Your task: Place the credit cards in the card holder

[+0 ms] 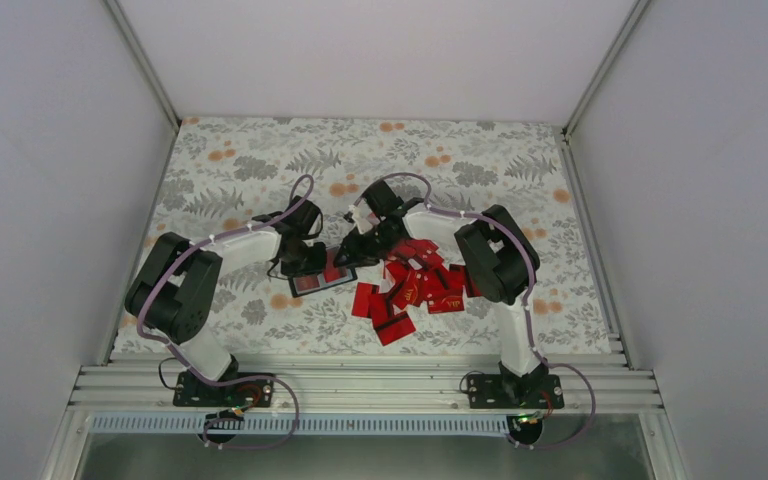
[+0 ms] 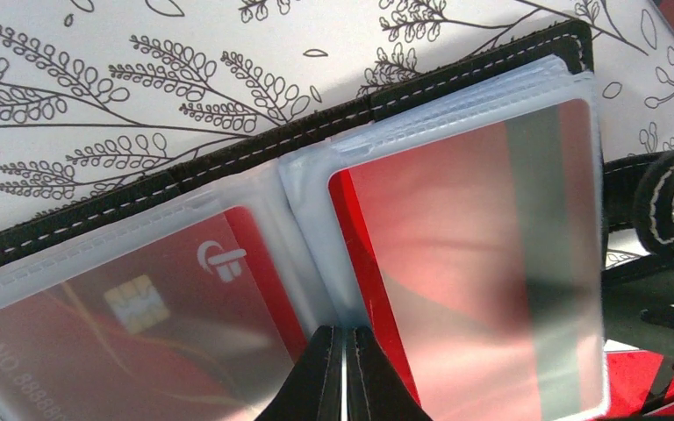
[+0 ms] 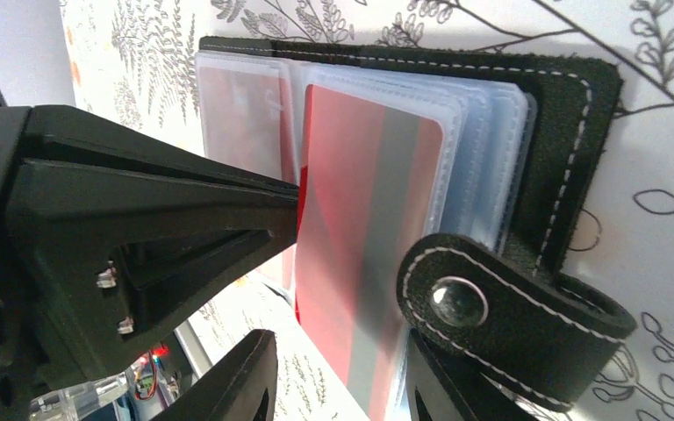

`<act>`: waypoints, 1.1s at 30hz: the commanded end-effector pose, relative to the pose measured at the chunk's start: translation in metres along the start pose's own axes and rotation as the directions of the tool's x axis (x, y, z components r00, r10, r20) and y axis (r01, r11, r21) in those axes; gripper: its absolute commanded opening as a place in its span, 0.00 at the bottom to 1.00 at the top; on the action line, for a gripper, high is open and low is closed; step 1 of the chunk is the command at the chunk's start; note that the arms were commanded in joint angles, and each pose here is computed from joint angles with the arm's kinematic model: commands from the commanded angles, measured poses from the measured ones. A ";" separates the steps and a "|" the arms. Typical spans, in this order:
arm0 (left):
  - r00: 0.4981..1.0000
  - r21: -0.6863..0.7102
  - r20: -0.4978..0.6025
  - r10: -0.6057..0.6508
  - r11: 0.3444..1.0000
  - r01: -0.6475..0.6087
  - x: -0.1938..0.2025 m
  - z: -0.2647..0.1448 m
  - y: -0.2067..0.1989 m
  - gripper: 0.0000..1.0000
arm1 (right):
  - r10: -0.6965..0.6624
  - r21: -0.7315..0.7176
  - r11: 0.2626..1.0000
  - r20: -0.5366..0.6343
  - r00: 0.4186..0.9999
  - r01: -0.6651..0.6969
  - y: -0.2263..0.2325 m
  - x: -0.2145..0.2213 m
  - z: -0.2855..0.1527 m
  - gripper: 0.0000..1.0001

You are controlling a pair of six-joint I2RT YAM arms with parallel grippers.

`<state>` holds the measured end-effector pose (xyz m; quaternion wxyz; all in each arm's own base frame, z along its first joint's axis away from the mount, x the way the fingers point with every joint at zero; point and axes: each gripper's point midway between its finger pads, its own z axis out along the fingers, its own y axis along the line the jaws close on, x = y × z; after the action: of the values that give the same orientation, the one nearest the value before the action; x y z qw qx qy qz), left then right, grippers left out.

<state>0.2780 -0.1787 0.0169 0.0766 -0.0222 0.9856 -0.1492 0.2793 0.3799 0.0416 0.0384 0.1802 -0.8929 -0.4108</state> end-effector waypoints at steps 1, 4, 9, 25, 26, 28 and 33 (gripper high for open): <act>1.000 0.019 0.012 -0.009 1.000 0.008 -0.001 0.000 -0.004 0.04 | -0.040 -0.059 0.997 0.011 0.999 0.040 0.027 -0.007 -0.006 0.38; 1.000 0.018 0.011 -0.010 1.000 0.009 -0.001 0.000 -0.003 0.04 | -0.042 -0.072 0.996 0.014 0.999 0.043 0.031 -0.008 -0.008 0.38; 1.000 0.018 0.013 -0.009 1.000 0.009 -0.002 0.000 -0.004 0.04 | -0.056 -0.094 0.994 0.019 0.998 0.058 0.041 -0.011 -0.010 0.38; 0.998 -0.062 0.053 -0.034 0.997 0.037 -0.006 -0.027 0.010 0.05 | -0.072 -0.136 0.988 -0.004 0.997 0.071 0.056 -0.013 -0.001 0.38; 0.998 -0.064 0.054 -0.037 0.997 0.041 -0.006 -0.029 0.010 0.05 | -0.076 -0.139 0.987 -0.003 0.997 0.075 0.058 -0.013 0.000 0.38; 0.998 -0.063 0.057 -0.040 0.997 0.044 -0.006 -0.032 0.010 0.05 | -0.079 -0.138 0.987 -0.004 0.997 0.077 0.059 -0.015 0.001 0.38; 0.996 -0.069 0.073 -0.049 0.996 0.054 -0.007 -0.042 0.014 0.05 | -0.086 -0.141 0.986 -0.007 0.996 0.085 0.064 -0.016 0.003 0.38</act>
<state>0.2721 -0.1589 0.0364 0.0893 -0.0427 0.9879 -0.1191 0.2785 0.4137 0.0845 0.0355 0.2073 -0.8601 -0.4647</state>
